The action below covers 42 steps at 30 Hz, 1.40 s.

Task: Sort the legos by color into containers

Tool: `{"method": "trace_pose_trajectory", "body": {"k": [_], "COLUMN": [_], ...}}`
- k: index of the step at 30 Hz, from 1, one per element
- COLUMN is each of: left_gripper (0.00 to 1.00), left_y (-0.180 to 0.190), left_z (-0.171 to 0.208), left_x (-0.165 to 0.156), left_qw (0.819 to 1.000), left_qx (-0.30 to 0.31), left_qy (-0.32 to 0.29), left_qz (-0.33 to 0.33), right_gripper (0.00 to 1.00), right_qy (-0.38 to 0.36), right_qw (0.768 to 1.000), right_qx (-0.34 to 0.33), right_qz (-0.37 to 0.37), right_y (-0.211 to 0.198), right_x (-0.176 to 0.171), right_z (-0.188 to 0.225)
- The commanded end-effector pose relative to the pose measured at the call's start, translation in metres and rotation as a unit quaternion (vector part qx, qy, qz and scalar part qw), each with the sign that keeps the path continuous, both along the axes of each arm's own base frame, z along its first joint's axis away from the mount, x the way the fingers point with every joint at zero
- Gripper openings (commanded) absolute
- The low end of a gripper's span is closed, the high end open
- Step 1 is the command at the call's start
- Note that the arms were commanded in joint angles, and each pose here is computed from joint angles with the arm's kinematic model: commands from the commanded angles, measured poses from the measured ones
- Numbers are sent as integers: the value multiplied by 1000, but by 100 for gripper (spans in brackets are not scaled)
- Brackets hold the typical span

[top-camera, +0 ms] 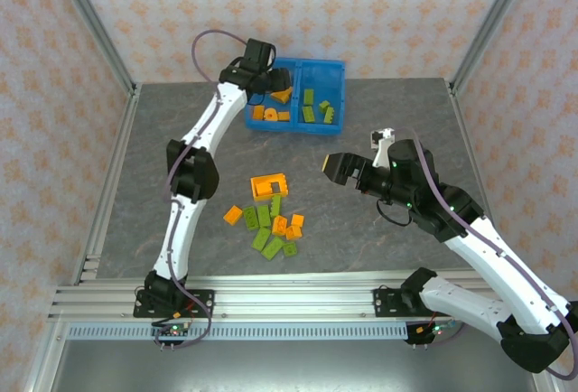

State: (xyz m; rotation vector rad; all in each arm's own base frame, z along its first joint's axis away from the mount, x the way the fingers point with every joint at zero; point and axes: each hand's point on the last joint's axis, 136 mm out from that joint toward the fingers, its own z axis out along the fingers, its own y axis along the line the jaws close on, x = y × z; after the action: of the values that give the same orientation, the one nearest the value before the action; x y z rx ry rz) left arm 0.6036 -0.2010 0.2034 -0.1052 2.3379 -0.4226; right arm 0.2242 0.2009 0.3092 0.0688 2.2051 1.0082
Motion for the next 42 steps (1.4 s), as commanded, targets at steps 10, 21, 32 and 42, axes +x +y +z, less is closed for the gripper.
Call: {"method": "trace_pose_trajectory", "body": {"k": [10,21,32,42], "left_gripper": [51,61,67,66], "left_y": [101,109,89,86], "left_z": [7,-108,-157,-189], "left_x": [-268,-377,-365,-350], "left_qw": [972,937,923,916], "left_qx": [222,193,187,205], "left_qy": [72,291,333,342], "left_qz": [-2,-27,-52,-47], "right_gripper": [99,99,99,99], "right_qy": [-13,0,-3,-3], "right_qw": [1000,999,1000,1000], "right_qx": [-4,-10,-3,-6], "right_qz": [12,46,25,17], "right_y": [7,26,16,11], "right_x": [5,13,8,6], "right_z": [-3,-5,-3,0]}}
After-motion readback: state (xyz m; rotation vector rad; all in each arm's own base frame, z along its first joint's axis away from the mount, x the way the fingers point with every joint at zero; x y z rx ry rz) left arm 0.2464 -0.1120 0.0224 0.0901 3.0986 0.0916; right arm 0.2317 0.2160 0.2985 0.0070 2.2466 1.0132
